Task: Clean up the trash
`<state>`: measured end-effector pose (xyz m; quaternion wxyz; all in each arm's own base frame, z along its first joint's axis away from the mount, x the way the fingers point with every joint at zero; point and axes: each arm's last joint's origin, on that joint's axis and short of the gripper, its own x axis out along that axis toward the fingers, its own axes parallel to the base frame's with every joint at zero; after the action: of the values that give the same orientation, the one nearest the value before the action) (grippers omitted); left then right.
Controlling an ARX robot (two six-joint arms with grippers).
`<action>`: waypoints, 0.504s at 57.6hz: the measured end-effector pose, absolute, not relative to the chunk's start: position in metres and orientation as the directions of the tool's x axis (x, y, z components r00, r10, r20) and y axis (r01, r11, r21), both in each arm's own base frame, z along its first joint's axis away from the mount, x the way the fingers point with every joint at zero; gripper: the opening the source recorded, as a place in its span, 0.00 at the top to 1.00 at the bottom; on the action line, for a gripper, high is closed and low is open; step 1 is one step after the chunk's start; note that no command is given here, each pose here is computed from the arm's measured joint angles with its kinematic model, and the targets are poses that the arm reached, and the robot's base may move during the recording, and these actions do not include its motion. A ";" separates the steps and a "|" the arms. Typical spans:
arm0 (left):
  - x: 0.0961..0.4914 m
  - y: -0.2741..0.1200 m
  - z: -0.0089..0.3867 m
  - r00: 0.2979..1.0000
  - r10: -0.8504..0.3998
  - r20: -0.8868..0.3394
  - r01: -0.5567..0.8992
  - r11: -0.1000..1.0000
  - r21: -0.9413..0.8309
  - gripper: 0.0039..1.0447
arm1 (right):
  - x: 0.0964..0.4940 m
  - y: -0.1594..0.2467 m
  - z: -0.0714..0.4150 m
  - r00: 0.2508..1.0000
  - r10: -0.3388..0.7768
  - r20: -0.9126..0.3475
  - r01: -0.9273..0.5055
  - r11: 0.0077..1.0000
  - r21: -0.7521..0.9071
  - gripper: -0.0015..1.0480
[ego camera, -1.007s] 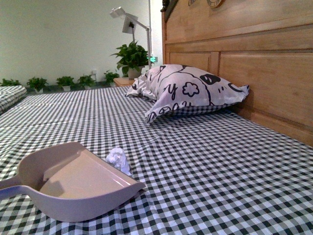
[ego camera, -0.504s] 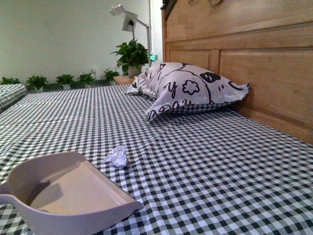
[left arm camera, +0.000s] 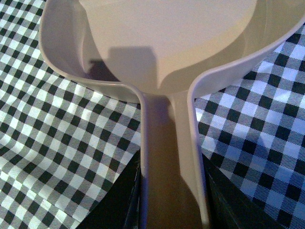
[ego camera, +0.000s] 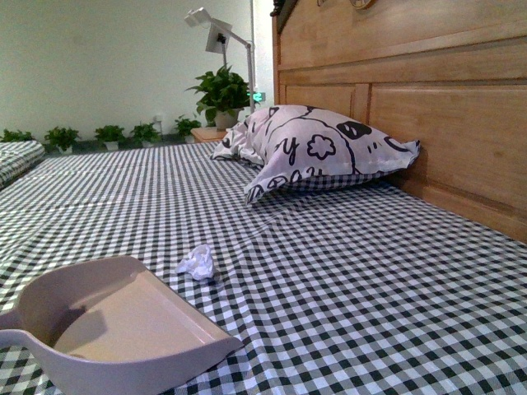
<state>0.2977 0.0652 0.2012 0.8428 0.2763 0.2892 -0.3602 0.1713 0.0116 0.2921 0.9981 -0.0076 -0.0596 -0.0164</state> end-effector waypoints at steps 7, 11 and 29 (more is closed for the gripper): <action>0.298 0.065 0.201 0.573 -0.447 -0.687 0.767 0.588 0.257 0.73 | 0.183 0.019 0.290 0.987 0.130 -0.095 -0.137 0.988 -0.068 0.81; 0.298 0.065 0.201 0.573 -0.447 -0.687 0.767 0.588 0.257 0.73 | 0.198 0.029 0.290 0.965 0.203 -0.167 -0.220 0.972 -0.086 0.81; 0.298 0.065 0.201 0.572 -0.447 -0.687 0.767 0.588 0.256 0.73 | 0.331 0.105 0.247 0.863 0.287 -0.415 -0.399 0.891 -0.214 0.81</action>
<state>0.2979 0.0652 0.2008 0.8426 0.2761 0.2898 -0.3604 0.3309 0.1047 0.2474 0.9538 -0.1482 0.1897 0.1798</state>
